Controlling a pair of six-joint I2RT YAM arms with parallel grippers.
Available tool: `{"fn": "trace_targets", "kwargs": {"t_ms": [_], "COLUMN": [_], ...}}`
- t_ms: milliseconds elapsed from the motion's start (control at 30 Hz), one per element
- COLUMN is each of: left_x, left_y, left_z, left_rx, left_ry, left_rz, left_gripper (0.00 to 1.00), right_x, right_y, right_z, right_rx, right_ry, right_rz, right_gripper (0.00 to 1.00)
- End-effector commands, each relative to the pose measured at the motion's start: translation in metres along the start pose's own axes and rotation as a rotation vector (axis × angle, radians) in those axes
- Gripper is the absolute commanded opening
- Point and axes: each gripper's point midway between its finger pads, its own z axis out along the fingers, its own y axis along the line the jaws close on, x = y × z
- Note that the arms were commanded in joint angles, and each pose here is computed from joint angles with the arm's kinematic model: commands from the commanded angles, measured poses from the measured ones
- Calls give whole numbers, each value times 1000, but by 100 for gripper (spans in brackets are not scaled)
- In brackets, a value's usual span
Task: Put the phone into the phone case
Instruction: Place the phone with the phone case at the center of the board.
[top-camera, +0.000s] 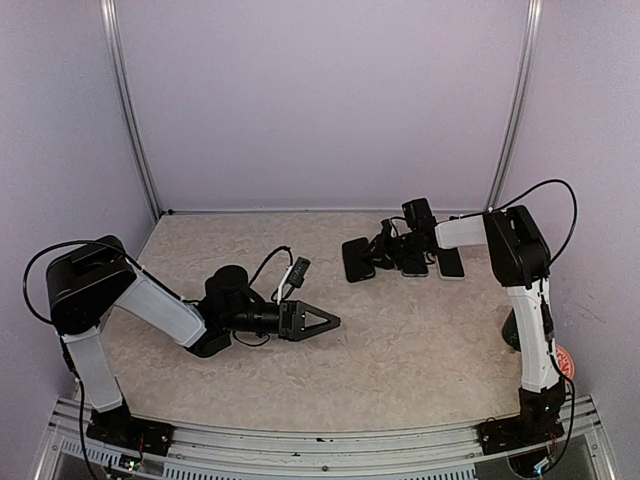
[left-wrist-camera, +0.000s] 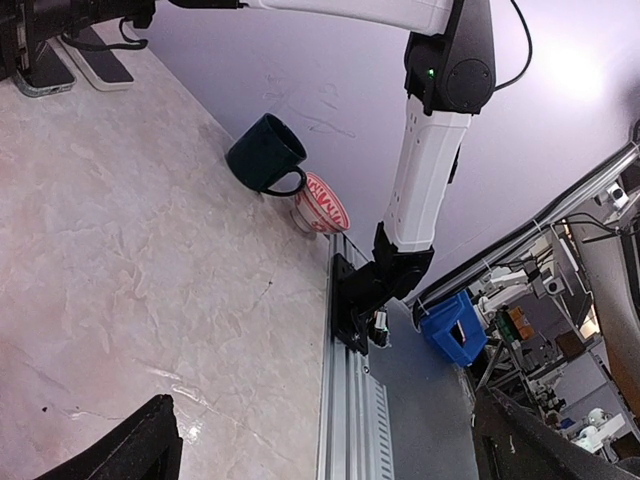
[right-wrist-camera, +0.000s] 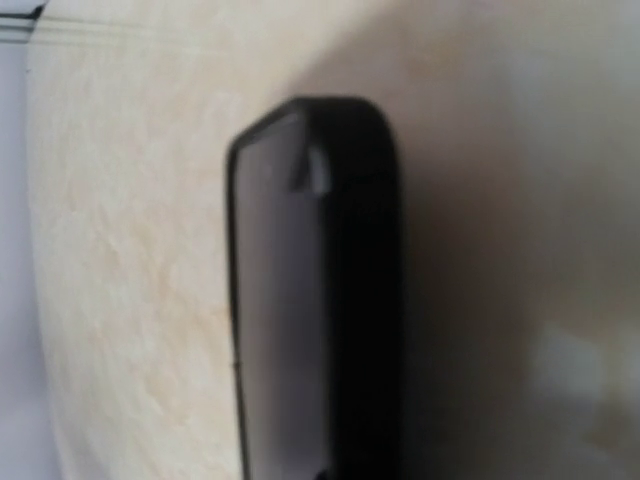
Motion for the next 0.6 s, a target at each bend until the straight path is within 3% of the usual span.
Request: {"fn": "trace_targets", "kwargs": {"t_ms": [0, 567], "left_x": [-13, -10], "left_y": [-15, -16], "left_z": [4, 7], "left_rx": [25, 20], "left_ry": [-21, -20], "left_rz": [49, 51], "left_gripper": [99, 99], "right_x": [-9, -18], "right_y": [-8, -2], "right_z": [-8, -39], "right_rx": [54, 189], "right_ry": [-19, -80], "right_rz": [-26, -106], "right_gripper": [30, 39]}}
